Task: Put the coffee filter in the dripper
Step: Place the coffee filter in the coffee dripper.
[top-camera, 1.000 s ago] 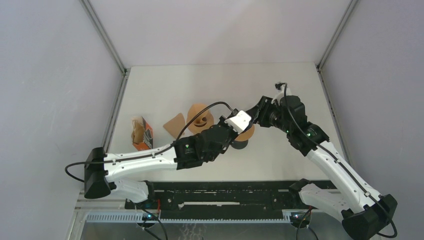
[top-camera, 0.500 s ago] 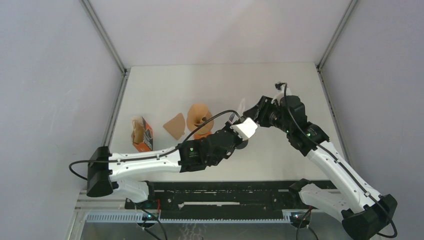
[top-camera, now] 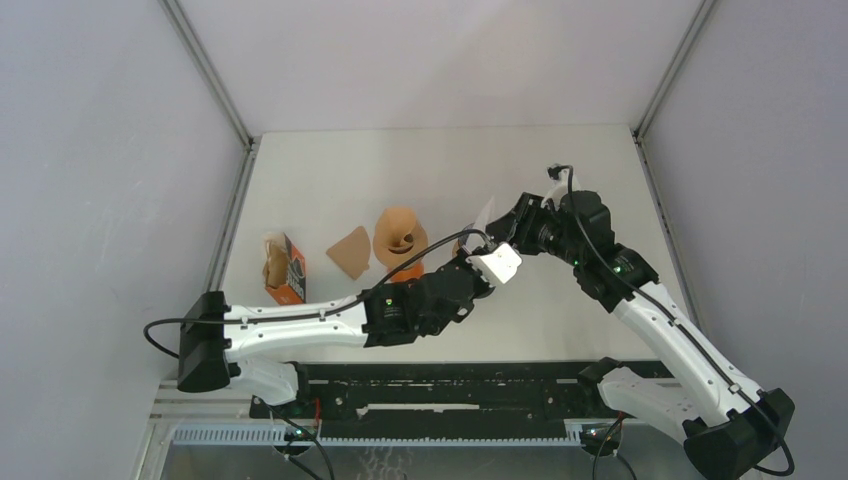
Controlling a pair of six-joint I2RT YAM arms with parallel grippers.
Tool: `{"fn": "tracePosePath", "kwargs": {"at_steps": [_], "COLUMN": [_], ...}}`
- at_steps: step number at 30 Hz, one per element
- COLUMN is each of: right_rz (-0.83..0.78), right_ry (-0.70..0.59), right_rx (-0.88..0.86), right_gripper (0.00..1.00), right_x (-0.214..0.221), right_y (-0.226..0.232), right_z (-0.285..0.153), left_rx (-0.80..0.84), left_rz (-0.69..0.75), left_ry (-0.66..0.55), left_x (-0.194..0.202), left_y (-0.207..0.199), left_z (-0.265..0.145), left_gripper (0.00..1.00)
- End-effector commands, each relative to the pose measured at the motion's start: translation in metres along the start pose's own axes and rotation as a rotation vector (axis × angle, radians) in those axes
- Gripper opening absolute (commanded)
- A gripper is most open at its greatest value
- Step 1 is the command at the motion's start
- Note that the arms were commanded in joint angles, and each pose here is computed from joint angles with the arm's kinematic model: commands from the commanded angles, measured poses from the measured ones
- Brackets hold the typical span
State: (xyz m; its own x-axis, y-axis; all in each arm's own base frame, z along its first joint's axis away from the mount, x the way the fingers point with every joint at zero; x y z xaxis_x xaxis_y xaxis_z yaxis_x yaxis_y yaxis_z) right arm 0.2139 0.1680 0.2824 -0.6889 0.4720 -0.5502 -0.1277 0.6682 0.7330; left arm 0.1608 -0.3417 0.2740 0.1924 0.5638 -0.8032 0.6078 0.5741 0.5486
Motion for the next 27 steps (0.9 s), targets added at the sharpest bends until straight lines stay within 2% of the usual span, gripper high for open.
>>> {"fn": "tracePosePath", "kwargs": {"at_steps": [1, 14, 18, 19, 22, 27], "right_rz": [-0.022, -0.023, -0.027, -0.029, -0.04, -0.071], "right_ry": [-0.015, 0.026, 0.02, 0.017, 0.0, -0.002], "right_rx": [-0.014, -0.011, -0.015, -0.018, -0.024, -0.001], "right_gripper": [0.54, 0.37, 0.25, 0.2, 0.1, 0.05], "right_x": [-0.004, 0.001, 0.0, 0.0, -0.002, -0.008], "right_y": [0.002, 0.0, 0.001, 0.001, 0.003, 0.006], "right_z": [0.0, 0.008, 0.007, 0.006, 0.004, 0.001], "left_rx": [-0.052, -0.082, -0.079, -0.079, -0.076, -0.086], "left_rz": [-0.038, -0.052, -0.061, -0.066, -0.083, -0.133], "left_ry": [-0.064, -0.064, -0.069, -0.071, -0.074, -0.089], "left_x": [-0.028, -0.029, -0.031, -0.031, -0.033, -0.038], "left_y": [0.015, 0.017, 0.017, 0.017, 0.019, 0.027], "left_z": [-0.004, -0.004, -0.004, -0.004, -0.006, -0.014], "left_gripper": [0.0, 0.0, 0.01, 0.03, 0.19, 0.44]}}
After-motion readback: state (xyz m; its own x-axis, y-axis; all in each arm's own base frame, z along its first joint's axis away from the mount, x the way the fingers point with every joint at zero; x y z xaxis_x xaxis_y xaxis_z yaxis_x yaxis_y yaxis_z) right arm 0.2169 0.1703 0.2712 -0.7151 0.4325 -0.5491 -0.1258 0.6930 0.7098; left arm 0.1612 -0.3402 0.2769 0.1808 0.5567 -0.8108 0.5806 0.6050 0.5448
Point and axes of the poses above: each gripper's point midway between its finger pads, its own z axis out along the fingers, its own y axis along the line the jaws close on, x = y × z, the point moved 6 cm from there along -z, back along the fingers, and after that the axes turned 11 degrees about z, right-handed, at the moved point
